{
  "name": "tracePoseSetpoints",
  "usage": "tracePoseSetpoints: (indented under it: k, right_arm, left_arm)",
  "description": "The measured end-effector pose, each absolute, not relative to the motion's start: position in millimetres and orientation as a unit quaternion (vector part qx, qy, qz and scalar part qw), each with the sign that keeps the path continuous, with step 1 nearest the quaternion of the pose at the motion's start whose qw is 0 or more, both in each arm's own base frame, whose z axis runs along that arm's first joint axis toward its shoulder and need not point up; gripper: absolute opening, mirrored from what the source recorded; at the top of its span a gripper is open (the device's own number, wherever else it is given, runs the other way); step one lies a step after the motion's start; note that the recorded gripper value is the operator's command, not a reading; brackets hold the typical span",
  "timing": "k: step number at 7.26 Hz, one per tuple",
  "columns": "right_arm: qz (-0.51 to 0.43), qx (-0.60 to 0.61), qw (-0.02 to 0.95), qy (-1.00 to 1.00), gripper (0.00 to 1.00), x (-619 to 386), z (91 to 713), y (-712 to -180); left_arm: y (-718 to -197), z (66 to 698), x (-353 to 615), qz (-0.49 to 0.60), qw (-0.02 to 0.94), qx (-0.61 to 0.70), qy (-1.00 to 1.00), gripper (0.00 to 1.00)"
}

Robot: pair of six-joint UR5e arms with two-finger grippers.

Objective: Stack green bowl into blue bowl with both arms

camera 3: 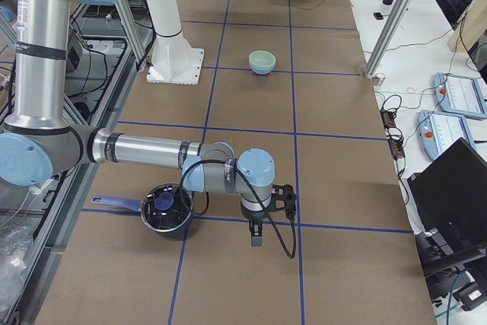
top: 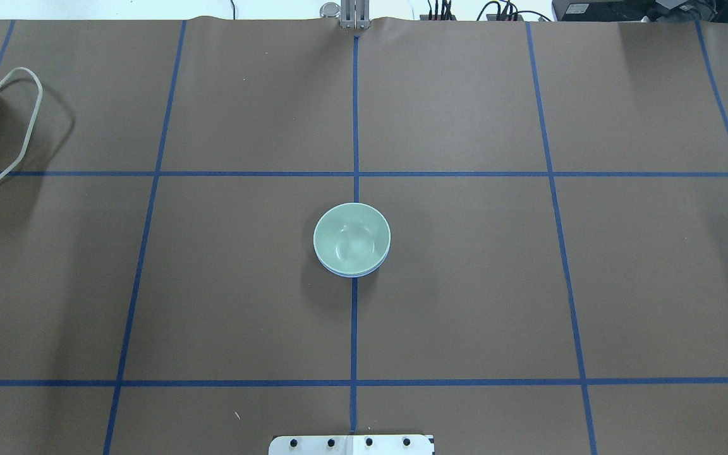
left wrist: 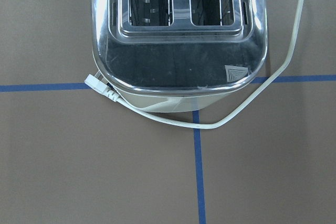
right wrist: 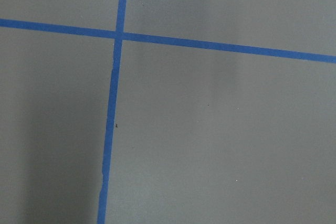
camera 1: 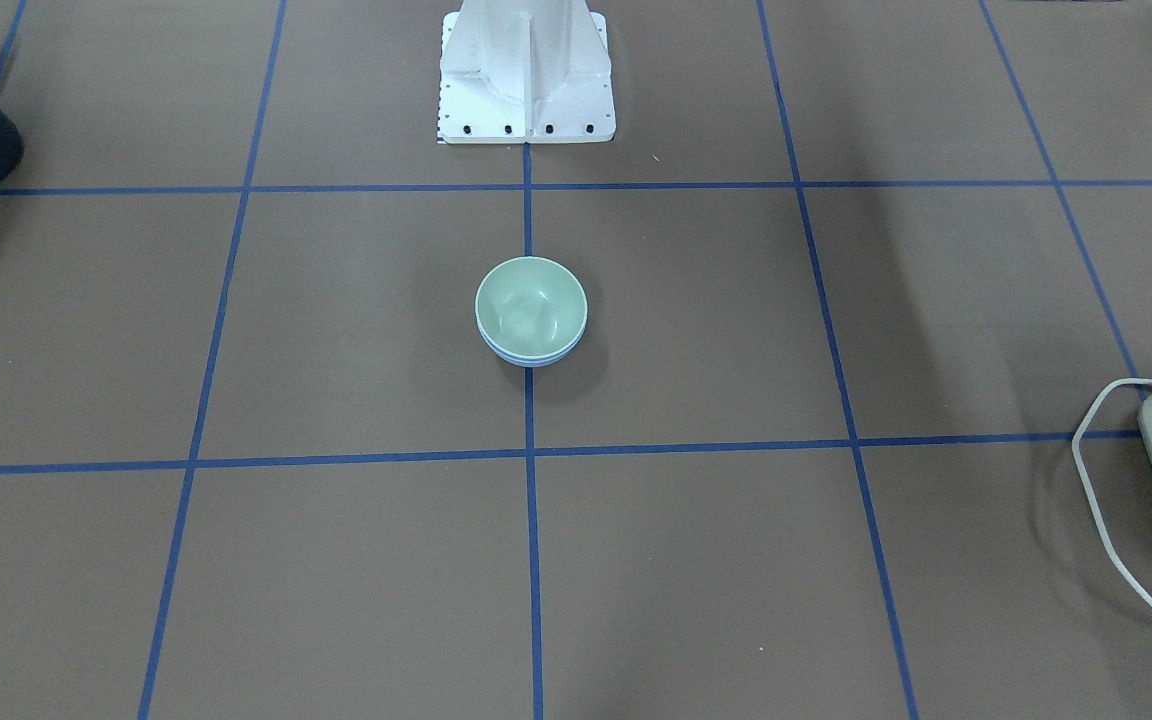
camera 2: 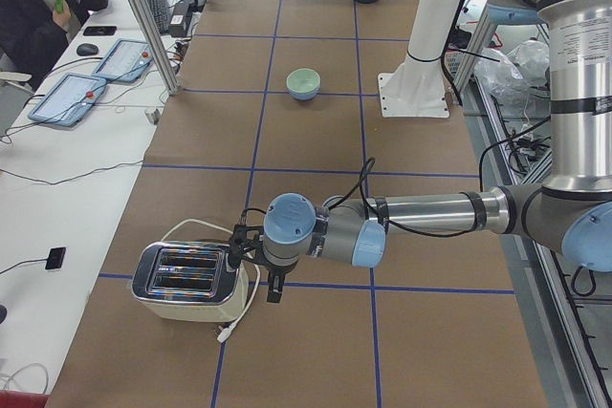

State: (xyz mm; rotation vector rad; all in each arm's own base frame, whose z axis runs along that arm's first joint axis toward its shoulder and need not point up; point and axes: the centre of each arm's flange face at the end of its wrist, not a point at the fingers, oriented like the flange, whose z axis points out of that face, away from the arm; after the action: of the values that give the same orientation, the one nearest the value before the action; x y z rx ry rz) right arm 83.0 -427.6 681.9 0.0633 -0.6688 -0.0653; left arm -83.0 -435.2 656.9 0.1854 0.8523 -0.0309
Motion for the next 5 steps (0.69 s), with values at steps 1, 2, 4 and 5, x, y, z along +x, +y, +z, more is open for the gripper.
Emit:
tracePoseSetpoints:
  k: [1,2,4,5]
  right_arm:
    - [-0.032,0.031,0.944,-0.328,1.0,82.9,681.8,-427.7]
    - [-0.033,0.032,0.943,-0.328,1.0,82.8,681.4,-428.1]
    - [-0.033,0.032,0.943,-0.328,1.0,82.4,680.9,-428.6]
    - [-0.033,0.033,0.943,-0.328,1.0,82.3,680.4,-428.9]
  left_arm:
    - [-434.8,657.7,-82.5,-0.015,0.906,0.089,0.413,0.99]
    - [-434.6,658.0,-82.2,-0.015,0.906,0.088,0.413,0.99]
    - [-434.6,658.0,-82.0,-0.014,0.906,0.088,0.413,0.99]
    - [-434.5,658.0,-82.0,-0.015,0.906,0.088,0.413,0.99]
